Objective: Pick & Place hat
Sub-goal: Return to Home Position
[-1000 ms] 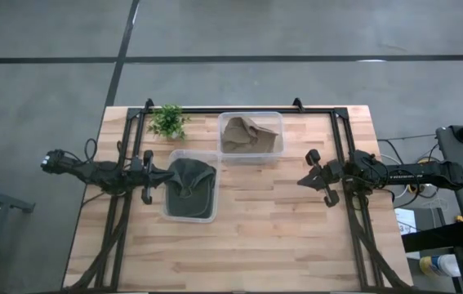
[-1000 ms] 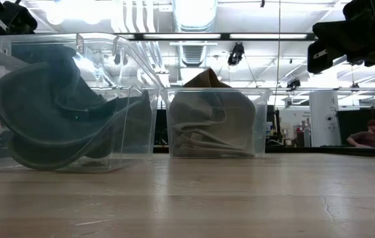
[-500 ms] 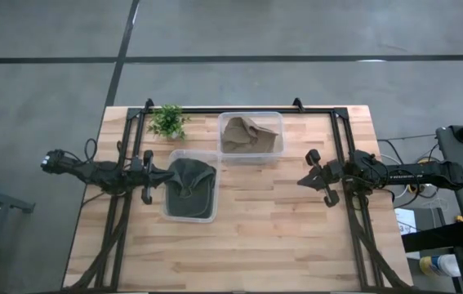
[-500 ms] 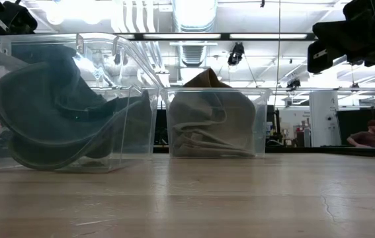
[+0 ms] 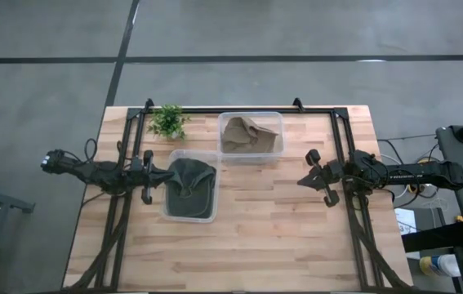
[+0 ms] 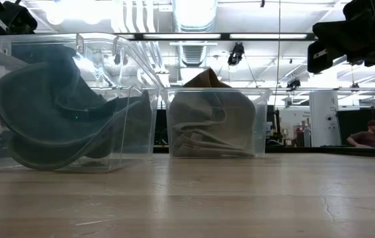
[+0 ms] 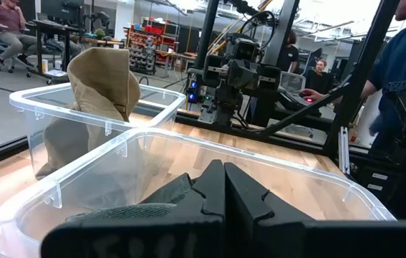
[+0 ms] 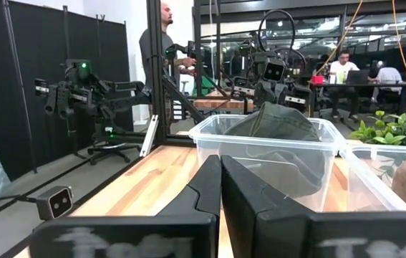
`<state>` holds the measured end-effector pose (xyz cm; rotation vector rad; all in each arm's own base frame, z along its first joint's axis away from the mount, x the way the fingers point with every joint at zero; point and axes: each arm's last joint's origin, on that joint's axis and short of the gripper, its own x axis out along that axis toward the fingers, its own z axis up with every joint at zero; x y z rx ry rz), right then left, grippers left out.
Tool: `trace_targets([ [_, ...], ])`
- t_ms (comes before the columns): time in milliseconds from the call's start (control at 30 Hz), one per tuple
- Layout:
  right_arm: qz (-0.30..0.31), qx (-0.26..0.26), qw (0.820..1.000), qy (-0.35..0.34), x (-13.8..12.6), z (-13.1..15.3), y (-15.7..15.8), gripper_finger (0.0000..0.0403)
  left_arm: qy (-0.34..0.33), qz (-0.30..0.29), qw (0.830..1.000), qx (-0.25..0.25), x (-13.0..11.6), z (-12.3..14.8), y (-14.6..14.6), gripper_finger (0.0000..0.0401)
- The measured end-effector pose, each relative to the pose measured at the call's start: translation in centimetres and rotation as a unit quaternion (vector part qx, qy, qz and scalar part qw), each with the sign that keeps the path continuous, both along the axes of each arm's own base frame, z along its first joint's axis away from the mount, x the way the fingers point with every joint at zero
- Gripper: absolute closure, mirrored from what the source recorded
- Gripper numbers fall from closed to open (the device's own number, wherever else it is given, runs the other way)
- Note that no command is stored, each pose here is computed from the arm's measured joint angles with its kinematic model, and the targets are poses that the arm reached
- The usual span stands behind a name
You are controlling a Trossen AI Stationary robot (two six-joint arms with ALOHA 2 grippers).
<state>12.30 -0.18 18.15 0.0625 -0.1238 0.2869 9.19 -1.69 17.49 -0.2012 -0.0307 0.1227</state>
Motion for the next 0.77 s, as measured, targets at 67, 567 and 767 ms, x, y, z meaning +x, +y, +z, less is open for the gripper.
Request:
trace_targets([
  [67,0.000,0.001,1.000,0.001,0.00,0.00,0.00,0.0394,0.000,0.000,1.000,0.000,0.00,0.00,0.00,0.0401],
  [567,0.000,0.000,1.000,0.000,0.00,0.00,0.00,0.0394,0.000,0.000,1.000,0.000,0.00,0.00,0.00,0.0401],
  [767,0.000,0.000,1.000,0.000,0.00,0.00,0.00,0.0394,0.000,0.000,1.000,0.000,0.00,0.00,0.00,0.0401],
])
